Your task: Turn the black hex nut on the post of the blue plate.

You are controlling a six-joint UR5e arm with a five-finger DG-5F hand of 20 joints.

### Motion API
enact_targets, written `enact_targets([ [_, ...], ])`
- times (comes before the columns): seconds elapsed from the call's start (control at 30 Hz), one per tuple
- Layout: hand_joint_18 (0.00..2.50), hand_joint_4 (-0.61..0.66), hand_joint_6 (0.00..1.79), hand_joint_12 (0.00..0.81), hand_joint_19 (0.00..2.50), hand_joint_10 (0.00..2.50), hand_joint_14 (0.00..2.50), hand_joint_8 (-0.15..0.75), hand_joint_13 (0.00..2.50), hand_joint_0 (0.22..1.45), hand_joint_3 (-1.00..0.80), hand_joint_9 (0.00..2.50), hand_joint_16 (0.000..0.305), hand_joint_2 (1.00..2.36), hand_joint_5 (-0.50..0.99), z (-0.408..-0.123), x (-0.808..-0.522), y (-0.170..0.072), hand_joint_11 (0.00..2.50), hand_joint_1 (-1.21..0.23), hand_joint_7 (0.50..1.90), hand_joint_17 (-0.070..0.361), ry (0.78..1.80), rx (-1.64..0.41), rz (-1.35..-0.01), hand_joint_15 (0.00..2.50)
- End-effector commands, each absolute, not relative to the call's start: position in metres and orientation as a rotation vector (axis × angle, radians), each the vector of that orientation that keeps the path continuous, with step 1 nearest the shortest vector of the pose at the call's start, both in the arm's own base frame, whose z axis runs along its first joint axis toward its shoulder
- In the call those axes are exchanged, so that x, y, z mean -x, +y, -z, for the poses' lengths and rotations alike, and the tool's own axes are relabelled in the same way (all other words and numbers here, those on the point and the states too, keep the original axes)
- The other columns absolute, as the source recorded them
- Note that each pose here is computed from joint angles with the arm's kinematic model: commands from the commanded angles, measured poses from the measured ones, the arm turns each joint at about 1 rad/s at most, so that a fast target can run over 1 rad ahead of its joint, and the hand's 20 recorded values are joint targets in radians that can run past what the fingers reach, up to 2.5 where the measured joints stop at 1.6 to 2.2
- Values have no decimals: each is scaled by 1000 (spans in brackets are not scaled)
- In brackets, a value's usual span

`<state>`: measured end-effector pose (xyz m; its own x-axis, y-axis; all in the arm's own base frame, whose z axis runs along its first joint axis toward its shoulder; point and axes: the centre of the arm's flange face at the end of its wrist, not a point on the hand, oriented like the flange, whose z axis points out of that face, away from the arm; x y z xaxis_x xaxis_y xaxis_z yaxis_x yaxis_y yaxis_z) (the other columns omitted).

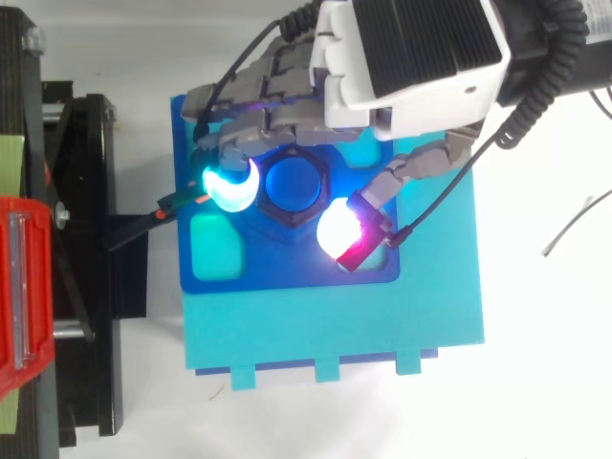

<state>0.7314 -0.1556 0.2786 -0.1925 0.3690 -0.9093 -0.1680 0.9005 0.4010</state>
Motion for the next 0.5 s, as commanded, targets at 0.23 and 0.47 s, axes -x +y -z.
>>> enact_targets([
  [0.23,601,244,503,372,382,4,7,253,422,616,-500,243,50,1000,-266,-278,-732,-156,122,-940,1010,113,1699,-155,-486,178],
  [0.47,585,240,503,374,397,2,7,253,417,599,-500,230,50,1000,-267,-279,-731,-156,110,-931,1001,112,1697,-154,-486,180],
])
